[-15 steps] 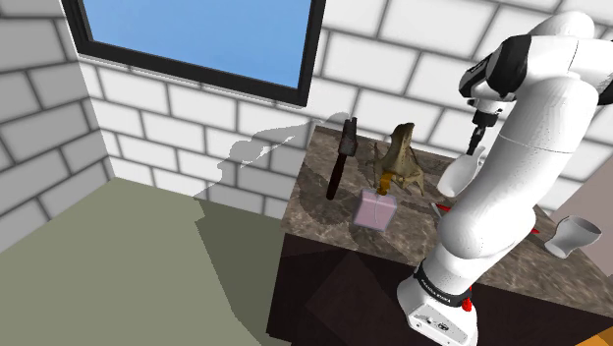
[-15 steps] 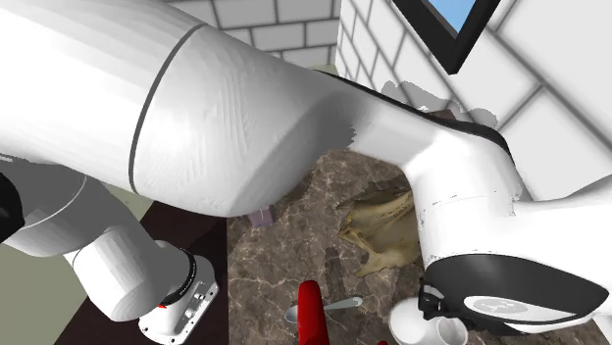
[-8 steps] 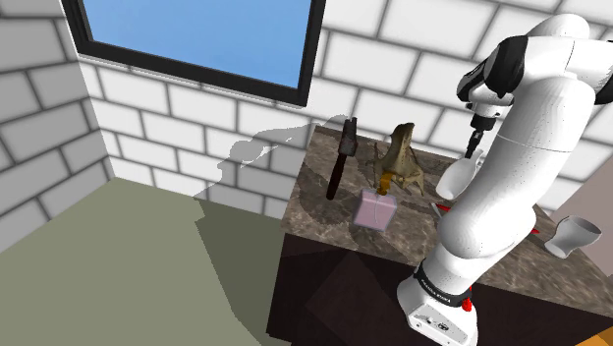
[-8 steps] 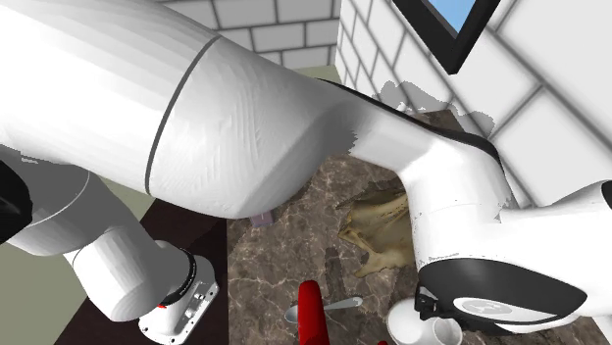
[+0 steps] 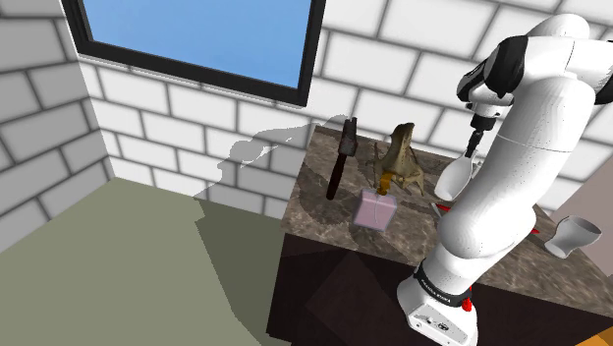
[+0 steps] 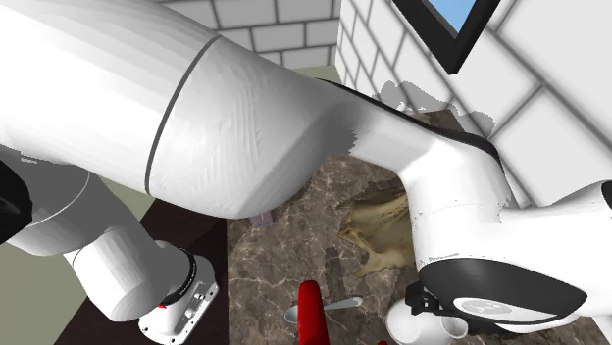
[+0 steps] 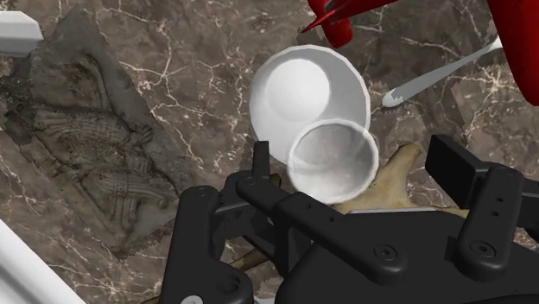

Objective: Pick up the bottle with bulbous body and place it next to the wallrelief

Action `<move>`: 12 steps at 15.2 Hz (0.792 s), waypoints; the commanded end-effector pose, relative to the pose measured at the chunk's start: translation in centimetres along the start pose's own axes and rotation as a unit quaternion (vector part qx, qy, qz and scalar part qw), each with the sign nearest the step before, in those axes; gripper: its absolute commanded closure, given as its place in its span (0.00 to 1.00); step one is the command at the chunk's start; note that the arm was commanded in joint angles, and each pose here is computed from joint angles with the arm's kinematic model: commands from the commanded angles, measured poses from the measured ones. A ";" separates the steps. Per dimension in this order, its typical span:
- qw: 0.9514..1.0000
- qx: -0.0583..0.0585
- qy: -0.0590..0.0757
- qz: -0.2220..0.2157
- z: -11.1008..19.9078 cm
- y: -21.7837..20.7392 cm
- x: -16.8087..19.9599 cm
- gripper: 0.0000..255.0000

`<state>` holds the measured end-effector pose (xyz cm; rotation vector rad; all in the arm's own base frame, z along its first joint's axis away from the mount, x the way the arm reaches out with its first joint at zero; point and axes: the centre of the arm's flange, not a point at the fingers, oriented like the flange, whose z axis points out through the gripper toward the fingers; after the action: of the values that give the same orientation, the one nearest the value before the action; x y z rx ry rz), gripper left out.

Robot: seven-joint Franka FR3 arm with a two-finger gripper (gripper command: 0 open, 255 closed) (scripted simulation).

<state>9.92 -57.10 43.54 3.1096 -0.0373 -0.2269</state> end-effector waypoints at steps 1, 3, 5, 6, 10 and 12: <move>1.000 0.000 0.000 0.000 -1.3 0.0 0.0 0.00; 1.000 0.000 0.000 0.000 -4.0 0.0 0.0 0.00; 1.000 0.000 0.000 0.000 -5.0 0.0 0.0 0.00; 1.000 0.000 0.000 0.000 -5.0 0.0 0.0 0.00; 1.000 0.000 0.000 0.000 -5.0 0.0 0.0 0.00; 1.000 0.000 0.000 0.000 -5.0 0.0 0.0 0.00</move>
<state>10.64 -56.99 48.48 3.1095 -0.0373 -0.2269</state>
